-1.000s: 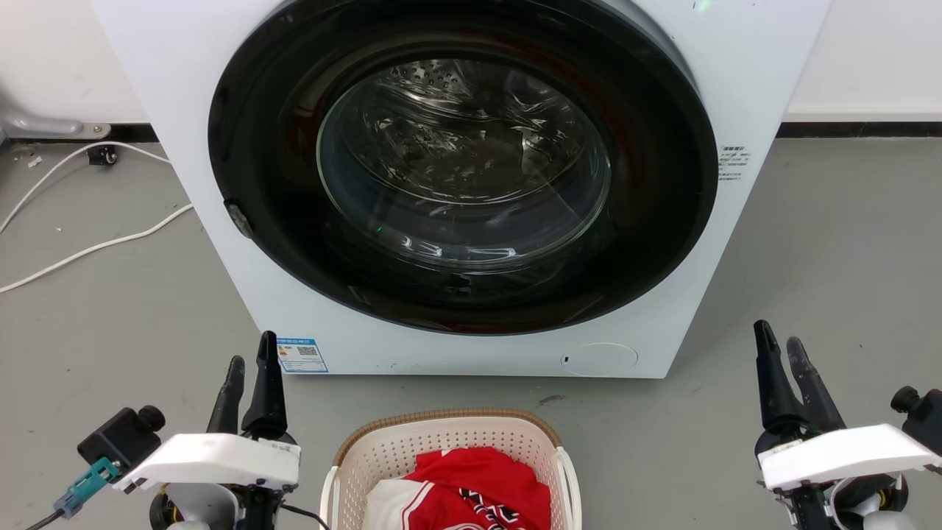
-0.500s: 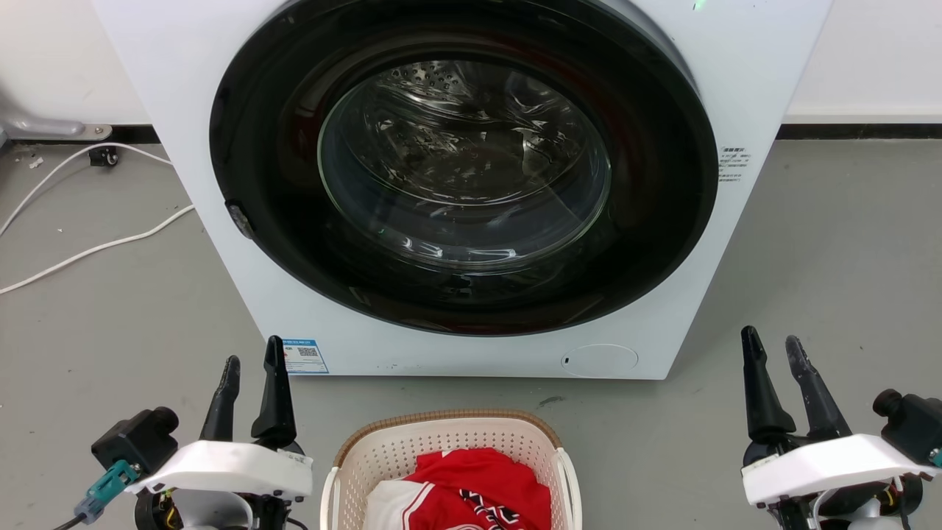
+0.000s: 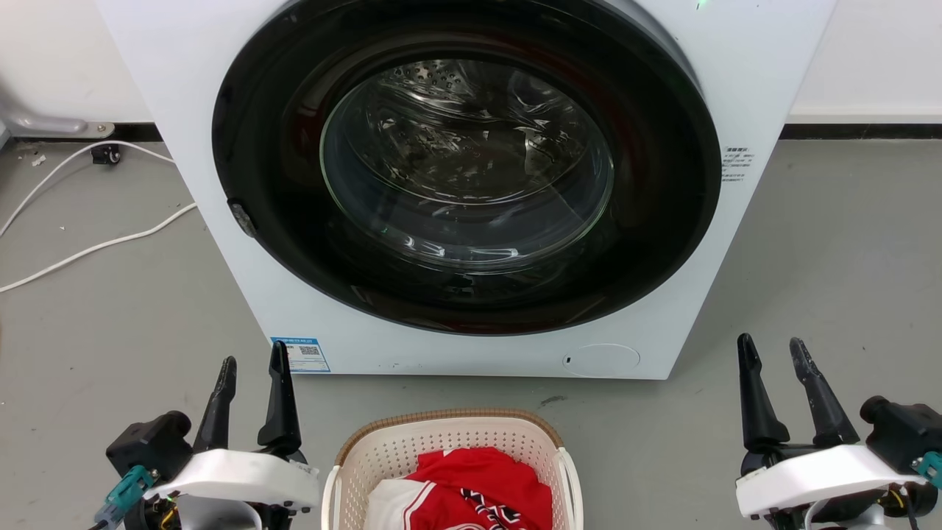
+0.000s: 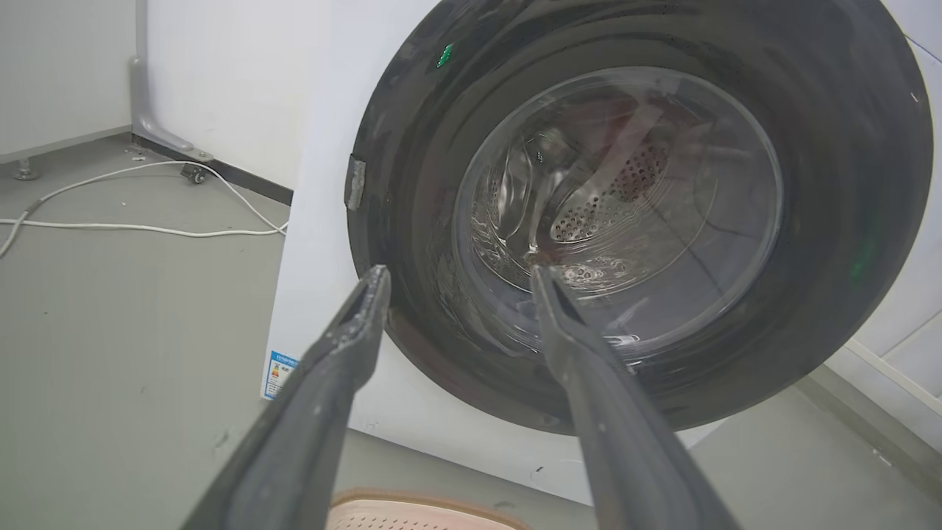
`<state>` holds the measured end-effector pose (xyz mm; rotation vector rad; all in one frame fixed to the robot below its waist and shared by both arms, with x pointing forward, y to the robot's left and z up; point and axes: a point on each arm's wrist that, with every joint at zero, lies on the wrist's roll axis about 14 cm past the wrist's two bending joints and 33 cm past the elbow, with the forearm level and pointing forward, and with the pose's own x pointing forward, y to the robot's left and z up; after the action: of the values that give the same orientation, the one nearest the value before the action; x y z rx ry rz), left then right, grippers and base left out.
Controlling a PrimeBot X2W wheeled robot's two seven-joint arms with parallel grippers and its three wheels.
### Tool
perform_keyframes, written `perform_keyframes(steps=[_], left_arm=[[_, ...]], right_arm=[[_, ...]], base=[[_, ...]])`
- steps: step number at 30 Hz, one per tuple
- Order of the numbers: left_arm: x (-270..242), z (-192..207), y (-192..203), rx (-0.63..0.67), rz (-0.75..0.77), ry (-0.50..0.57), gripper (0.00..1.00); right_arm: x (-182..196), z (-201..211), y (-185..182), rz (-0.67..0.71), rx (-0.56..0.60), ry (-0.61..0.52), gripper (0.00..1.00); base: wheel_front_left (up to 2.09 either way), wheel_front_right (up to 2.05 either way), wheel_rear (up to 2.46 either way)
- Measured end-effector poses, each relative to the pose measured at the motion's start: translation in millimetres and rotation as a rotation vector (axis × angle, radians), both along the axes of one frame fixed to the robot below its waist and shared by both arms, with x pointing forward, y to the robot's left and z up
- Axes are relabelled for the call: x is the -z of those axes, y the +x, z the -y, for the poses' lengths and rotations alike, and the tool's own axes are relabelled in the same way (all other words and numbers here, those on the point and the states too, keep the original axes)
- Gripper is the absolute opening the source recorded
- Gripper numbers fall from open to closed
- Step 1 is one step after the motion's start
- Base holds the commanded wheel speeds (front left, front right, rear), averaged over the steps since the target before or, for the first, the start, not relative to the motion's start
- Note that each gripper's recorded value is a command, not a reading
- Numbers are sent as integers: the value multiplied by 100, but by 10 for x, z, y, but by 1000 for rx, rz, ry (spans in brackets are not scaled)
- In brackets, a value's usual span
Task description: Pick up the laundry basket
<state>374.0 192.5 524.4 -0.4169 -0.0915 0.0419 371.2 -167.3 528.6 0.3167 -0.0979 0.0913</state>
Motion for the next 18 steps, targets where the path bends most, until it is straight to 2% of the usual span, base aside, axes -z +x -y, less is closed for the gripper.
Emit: perform_keyframes(steps=[18], left_arm=[[14, -6, -46, -13, 9, 165, 100]], right_arm=[[43, -31, -61, 18, -5, -167, 100]], base=[[0, 0, 0]])
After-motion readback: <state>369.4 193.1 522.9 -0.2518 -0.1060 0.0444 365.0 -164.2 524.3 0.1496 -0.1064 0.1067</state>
